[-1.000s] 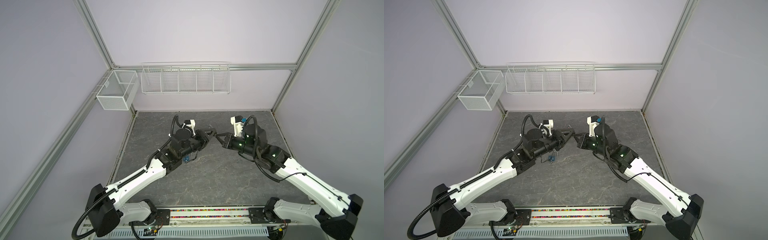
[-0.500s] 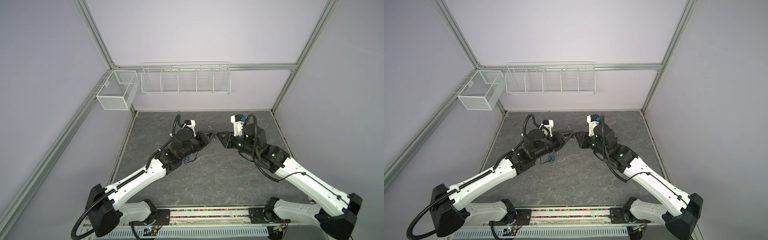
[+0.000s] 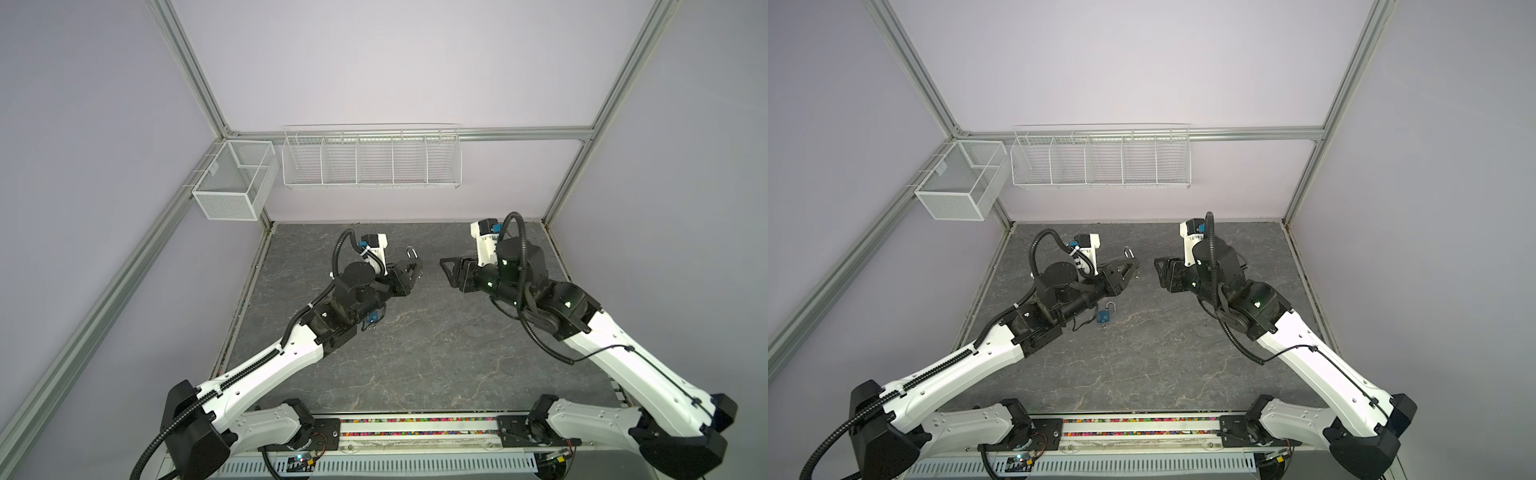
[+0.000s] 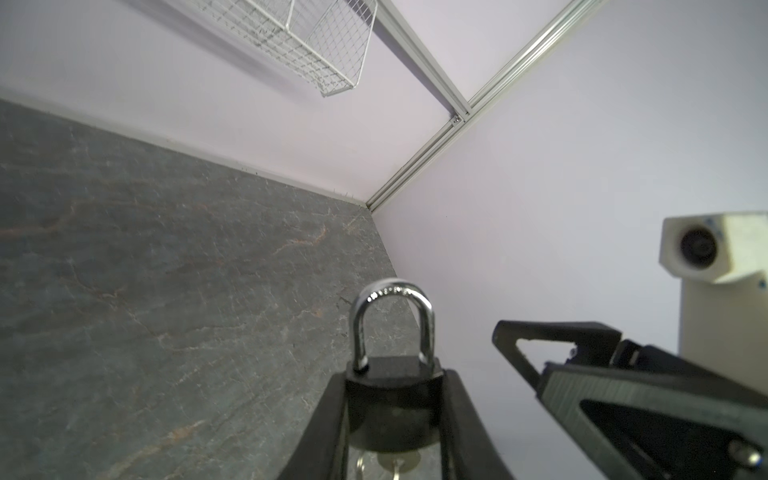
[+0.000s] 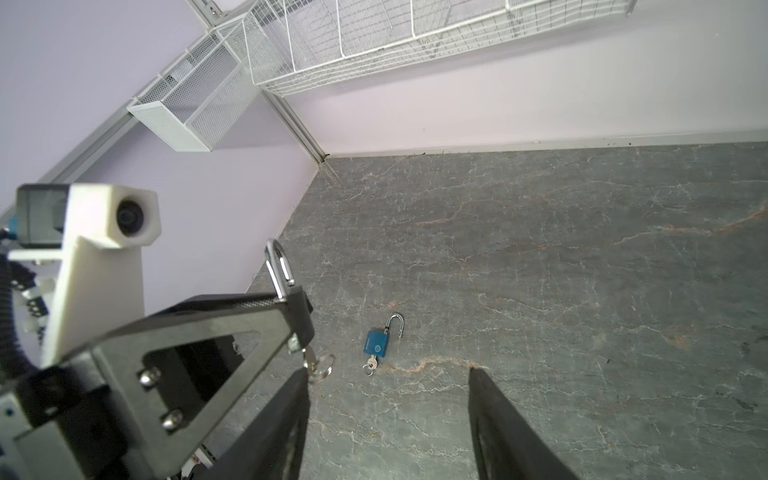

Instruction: Unlock with the key

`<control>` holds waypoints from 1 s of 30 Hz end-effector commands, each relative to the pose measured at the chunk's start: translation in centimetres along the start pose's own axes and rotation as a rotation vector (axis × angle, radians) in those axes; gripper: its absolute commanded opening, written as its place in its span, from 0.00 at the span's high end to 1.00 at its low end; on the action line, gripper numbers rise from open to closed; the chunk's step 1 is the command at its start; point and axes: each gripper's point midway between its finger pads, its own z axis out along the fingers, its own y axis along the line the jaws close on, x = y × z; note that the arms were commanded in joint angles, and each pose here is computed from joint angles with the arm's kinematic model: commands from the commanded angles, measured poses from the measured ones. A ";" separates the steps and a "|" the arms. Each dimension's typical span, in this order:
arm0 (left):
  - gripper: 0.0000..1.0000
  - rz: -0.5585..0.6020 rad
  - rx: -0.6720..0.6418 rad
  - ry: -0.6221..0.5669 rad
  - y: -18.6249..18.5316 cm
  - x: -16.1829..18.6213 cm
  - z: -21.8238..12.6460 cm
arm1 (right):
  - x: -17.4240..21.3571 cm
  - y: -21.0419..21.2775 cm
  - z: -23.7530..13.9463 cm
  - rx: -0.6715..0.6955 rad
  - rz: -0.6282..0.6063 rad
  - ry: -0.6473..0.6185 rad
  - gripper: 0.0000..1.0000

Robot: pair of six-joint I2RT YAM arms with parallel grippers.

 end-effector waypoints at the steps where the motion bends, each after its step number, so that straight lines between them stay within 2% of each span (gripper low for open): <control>1: 1.00 0.292 0.008 -0.069 0.4 -0.5 -0.2 | 2.2 -1.4 0.4 0.092 -0.091 0.137 0.29; 3: 1.00 0.386 0.008 -0.093 1.1 0.2 -0.1 | 2.3 -1.3 0.5 0.106 -0.106 0.157 0.22; 8: 1.00 0.543 -0.029 -0.155 2.3 1.2 0.5 | 2.4 -0.6 0.7 0.146 -0.140 0.209 0.11; 12: 1.00 0.629 -0.074 -0.222 2.4 1.7 1.1 | 3.2 -0.8 2.0 0.203 -0.145 0.266 0.07; 20: 1.00 0.649 -0.081 -0.277 2.2 2.6 2.2 | 3.1 0.4 4.5 0.198 -0.135 0.288 0.05; 26: 1.00 0.654 -0.072 -0.277 1.9 3.0 2.1 | 2.9 -0.8 5.5 0.290 -0.148 0.282 0.04; 30: 1.00 0.647 -0.070 -0.278 2.0 3.1 2.0 | 2.6 -0.9 6.2 0.303 -0.153 0.274 0.04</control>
